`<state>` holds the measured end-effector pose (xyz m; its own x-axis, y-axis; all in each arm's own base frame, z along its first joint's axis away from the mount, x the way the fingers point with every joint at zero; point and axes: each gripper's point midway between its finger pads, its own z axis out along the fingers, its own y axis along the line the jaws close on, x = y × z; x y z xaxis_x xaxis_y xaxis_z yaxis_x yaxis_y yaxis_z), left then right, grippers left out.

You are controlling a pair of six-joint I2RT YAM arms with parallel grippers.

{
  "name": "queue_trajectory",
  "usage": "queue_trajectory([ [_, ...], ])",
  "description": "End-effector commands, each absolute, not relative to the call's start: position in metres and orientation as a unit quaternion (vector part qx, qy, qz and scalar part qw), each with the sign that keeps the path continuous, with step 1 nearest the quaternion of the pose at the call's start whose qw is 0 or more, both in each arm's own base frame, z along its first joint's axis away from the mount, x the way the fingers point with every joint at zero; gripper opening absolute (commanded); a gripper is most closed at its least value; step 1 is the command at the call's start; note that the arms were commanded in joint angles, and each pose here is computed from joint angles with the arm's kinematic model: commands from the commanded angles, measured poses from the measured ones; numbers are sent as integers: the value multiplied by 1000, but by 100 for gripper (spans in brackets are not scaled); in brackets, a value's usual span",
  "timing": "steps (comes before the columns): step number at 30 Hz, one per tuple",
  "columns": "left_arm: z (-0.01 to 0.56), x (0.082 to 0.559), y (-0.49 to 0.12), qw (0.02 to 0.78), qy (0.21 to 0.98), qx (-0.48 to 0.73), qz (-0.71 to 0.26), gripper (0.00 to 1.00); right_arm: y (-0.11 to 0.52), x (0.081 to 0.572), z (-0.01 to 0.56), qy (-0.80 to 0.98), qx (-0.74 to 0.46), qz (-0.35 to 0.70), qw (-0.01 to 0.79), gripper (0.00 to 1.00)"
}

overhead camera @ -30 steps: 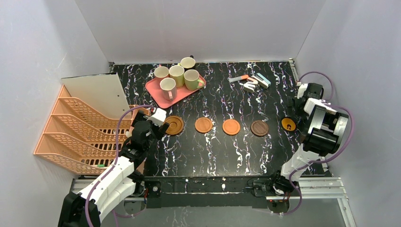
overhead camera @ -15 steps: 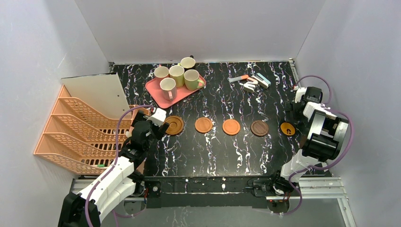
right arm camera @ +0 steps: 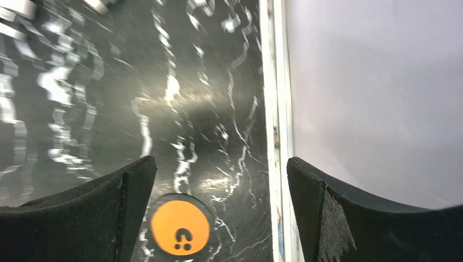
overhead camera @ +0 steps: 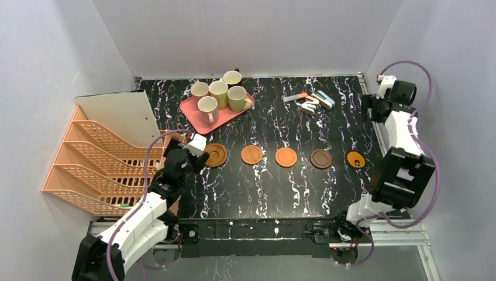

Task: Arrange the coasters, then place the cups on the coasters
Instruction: Move the coaster to the center of the board, then pick up the cup from the tray.

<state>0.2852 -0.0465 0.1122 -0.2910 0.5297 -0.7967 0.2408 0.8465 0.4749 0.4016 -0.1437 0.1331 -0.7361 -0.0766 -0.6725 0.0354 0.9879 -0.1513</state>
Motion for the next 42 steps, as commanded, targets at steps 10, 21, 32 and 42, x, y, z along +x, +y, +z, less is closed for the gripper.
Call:
queue_trajectory([
  [10, 181, 326, -69, 554, 790, 236, 112, 98, 112, 351, 203, 875, -243, 137, 395, 99],
  [21, 188, 402, -114, 524, 821, 214, 76, 98, 139, 337, 188, 833, -300, 157, 438, 99],
  [32, 148, 439, -122, 469, 865, 155, 90, 98, 140, 334, 180, 827, -311, 158, 442, 99],
  [42, 121, 442, -125, 449, 881, 126, 81, 77, 138, 334, 181, 824, -314, 151, 446, 99],
])
